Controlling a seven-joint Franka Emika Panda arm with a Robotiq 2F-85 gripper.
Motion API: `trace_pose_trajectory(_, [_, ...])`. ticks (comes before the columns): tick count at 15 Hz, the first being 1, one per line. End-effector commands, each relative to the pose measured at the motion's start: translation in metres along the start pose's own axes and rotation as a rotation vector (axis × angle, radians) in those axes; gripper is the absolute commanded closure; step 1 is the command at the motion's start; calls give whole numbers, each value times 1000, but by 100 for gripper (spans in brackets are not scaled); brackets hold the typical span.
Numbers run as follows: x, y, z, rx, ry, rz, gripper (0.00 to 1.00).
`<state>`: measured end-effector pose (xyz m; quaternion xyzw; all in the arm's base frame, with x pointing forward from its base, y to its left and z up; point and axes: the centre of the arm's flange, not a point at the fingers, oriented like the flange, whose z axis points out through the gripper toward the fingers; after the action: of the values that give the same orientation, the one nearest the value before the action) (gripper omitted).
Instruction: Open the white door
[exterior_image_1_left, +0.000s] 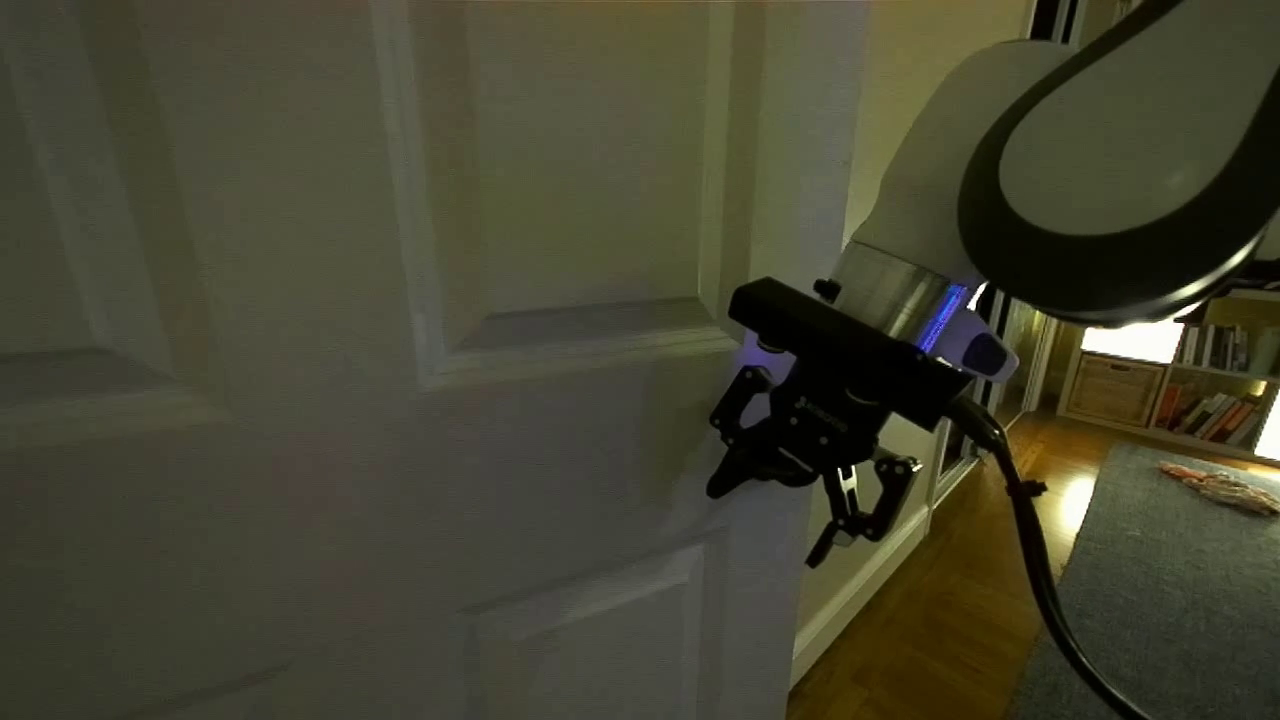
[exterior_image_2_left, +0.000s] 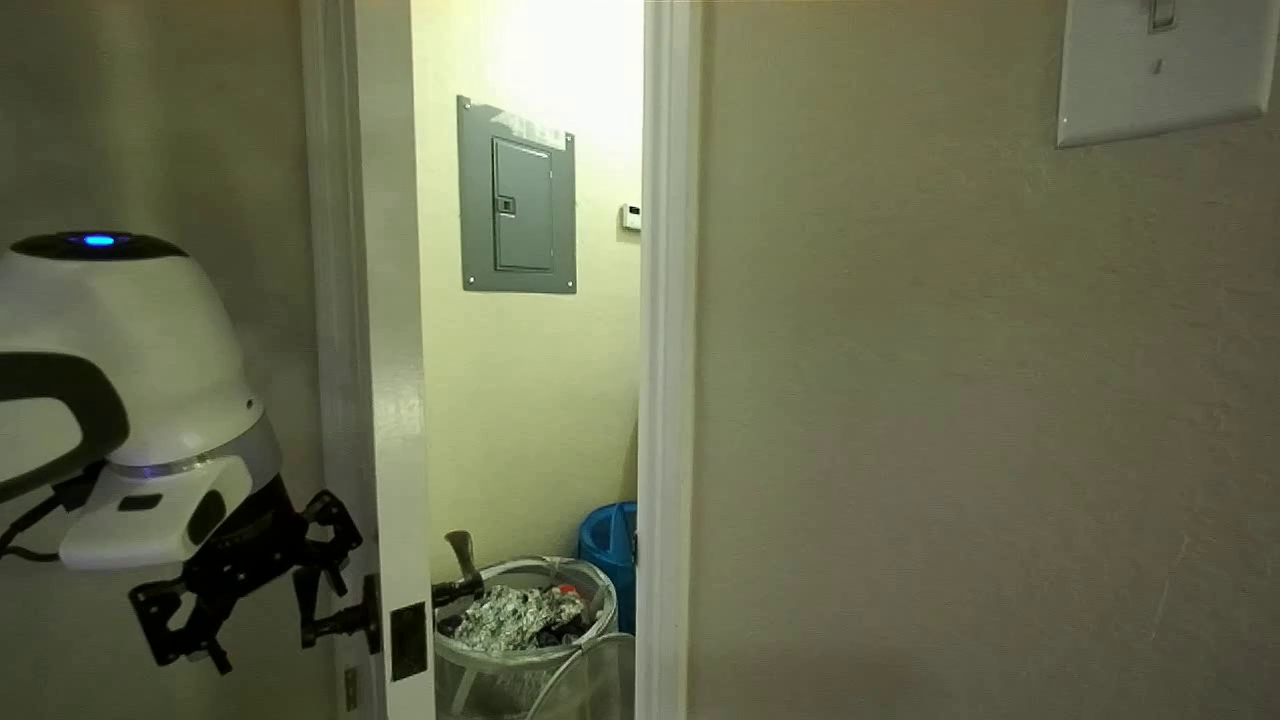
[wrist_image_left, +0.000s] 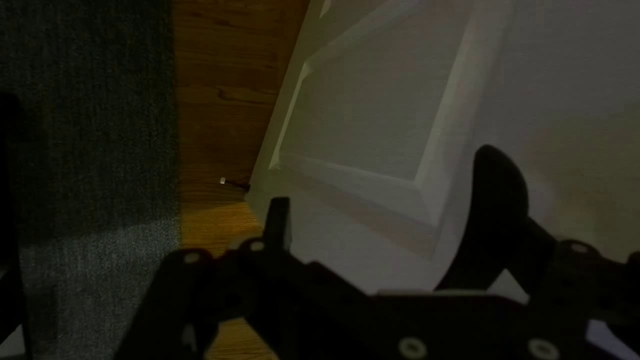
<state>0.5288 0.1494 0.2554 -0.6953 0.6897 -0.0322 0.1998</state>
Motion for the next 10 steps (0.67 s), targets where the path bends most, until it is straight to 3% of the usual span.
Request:
trace_pose_trajectory(1, [-49, -30, -47, 19, -19, -148, 0])
trace_pose_trajectory(10, [-51, -49, -20, -4, -24, -149, 0])
